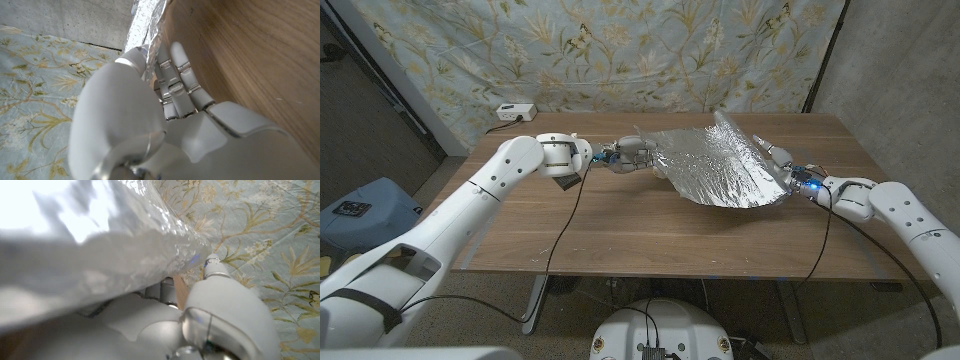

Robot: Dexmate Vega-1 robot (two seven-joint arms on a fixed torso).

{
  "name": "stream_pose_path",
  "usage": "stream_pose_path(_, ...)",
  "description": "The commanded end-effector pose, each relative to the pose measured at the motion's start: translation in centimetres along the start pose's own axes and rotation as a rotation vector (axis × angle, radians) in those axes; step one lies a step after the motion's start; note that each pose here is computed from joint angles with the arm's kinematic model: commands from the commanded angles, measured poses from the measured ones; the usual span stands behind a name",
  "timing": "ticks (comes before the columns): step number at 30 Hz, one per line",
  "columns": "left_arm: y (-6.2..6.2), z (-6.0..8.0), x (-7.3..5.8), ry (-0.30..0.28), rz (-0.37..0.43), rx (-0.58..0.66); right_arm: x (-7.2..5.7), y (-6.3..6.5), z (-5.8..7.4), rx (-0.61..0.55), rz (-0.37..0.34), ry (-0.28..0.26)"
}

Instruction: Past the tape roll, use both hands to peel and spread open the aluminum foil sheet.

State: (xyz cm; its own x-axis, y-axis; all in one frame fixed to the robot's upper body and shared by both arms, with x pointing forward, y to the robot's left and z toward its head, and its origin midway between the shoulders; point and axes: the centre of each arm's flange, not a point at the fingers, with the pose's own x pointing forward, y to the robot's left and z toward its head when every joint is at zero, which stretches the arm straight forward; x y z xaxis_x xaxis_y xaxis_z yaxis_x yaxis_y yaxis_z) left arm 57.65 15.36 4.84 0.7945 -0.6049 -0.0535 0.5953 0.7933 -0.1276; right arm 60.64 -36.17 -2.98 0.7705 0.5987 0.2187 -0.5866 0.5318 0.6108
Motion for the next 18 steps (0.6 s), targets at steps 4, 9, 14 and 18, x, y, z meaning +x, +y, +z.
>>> stream_pose_path(4,0.00,0.31,-0.43,-0.002,-0.007,0.006,-0.41,-0.31,0.18,0.003,-0.004,-0.023)
stream_pose_path(9,-0.03,0.48,-0.46,-0.005,-0.009,0.009,-0.21,-0.36,0.20,0.006,0.007,-0.030)
stream_pose_path(14,-0.13,0.85,-0.56,-0.012,-0.008,0.018,0.02,-0.44,0.16,0.016,0.022,-0.045)
stream_pose_path(18,-0.14,1.05,-0.72,-0.014,-0.009,0.020,0.09,-0.49,0.21,0.017,0.028,-0.054)
